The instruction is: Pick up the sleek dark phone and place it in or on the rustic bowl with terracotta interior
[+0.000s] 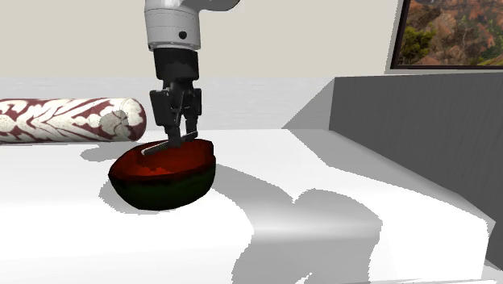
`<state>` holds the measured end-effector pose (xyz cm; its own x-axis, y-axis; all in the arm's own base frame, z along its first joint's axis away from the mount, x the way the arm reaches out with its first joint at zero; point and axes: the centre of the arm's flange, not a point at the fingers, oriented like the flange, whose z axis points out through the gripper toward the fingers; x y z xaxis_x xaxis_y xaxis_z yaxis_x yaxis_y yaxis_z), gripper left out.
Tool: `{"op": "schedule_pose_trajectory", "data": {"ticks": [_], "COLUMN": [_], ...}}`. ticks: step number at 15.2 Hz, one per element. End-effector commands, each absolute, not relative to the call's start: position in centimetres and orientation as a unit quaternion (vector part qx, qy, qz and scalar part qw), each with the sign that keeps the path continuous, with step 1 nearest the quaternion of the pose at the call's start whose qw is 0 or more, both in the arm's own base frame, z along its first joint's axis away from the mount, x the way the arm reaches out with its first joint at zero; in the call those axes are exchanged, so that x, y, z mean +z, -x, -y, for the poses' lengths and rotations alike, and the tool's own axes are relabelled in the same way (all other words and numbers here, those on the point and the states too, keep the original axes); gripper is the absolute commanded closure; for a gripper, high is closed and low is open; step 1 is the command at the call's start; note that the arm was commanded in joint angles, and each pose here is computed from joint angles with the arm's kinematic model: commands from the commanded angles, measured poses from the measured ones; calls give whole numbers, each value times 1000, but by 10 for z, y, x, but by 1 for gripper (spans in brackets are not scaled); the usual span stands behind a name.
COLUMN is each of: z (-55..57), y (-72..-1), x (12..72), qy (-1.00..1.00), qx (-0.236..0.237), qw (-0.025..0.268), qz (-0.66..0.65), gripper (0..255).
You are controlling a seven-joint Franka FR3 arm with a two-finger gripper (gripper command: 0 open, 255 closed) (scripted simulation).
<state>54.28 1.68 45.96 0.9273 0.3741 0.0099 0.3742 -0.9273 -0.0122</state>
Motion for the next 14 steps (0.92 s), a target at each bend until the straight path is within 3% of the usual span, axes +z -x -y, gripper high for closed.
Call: {"op": "schedule_pose_trajectory", "data": {"ticks": [1,11,12,14], "z": [-17,-17,-17,-17], "y": [-543,-543,-543,-543], "x": [449,435,435,435], "qy": [982,982,982,982], "qx": [-4,-4,-4,-4], "qw": [7,7,7,7], "qz": [191,191,191,191], "gripper": [255,255,0,0]}}
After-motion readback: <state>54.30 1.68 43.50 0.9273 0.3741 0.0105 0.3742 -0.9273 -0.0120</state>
